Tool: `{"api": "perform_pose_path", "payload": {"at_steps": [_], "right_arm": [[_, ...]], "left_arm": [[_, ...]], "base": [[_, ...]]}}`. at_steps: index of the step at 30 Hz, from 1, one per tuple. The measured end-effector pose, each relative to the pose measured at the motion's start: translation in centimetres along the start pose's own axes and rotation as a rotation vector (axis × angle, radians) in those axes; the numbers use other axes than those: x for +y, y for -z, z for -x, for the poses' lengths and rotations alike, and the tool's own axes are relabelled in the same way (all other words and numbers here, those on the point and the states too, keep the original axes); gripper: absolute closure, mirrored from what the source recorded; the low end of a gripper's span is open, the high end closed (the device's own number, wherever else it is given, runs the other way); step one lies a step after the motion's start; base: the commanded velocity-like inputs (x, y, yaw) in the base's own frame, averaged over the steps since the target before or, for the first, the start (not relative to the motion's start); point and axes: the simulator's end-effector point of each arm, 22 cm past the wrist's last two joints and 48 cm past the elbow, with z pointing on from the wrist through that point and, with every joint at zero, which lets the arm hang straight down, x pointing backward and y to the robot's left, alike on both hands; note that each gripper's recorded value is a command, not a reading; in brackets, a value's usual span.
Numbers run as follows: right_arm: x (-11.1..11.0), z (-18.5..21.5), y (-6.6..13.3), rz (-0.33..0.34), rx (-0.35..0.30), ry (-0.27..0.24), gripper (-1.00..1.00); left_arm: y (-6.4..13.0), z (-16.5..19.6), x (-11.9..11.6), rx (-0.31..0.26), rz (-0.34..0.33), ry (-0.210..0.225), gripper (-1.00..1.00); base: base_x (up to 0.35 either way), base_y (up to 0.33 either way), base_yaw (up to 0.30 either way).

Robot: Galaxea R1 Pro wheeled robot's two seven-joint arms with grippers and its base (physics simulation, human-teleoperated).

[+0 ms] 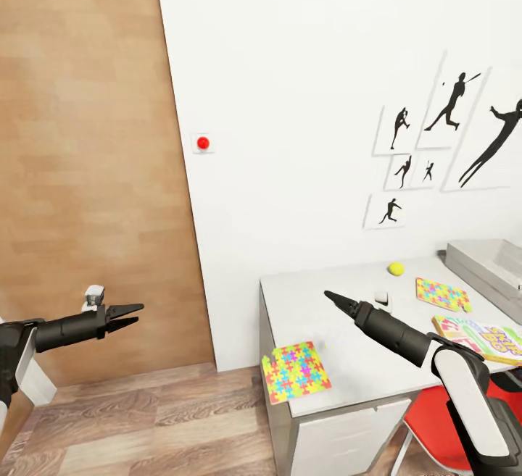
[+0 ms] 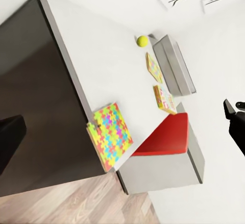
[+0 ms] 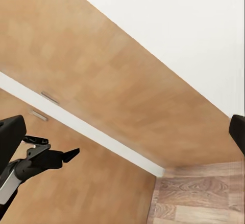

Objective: Put all the toys in the child's room - the three board games (two on the bed and one on the table), the two jigsaw puzzles on the table, and the tennis ball on the table - inside the toy box on the table in the child's room.

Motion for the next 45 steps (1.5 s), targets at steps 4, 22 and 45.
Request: {"api": "perform_pose_path", "payload": {"at_steps": [4,22,45], "right_arm": [[0.3,0.1,0.0,0.005,-0.002,0.003,-1.00],[1.3,0.5,0.2,0.017,-0.012,0.017,-1.00],[1.5,0.3,0.0,0.021,-0.012,0.013,-1.00]], "left_arm": [[0.1,0.1,-0.2,-0.003,-0.002,-0.004,-1.00],[0.5,0.5,-1.2,-0.012,-0.009,-0.018,-1.00],[0.1,0.2,-0.6,-0.004,0.014,-0.011,-1.00]], "base": [[0.027,-0.081,-0.117],[0.031,-0.131,-0.030],[0.004,-0.115,0.000]]}}
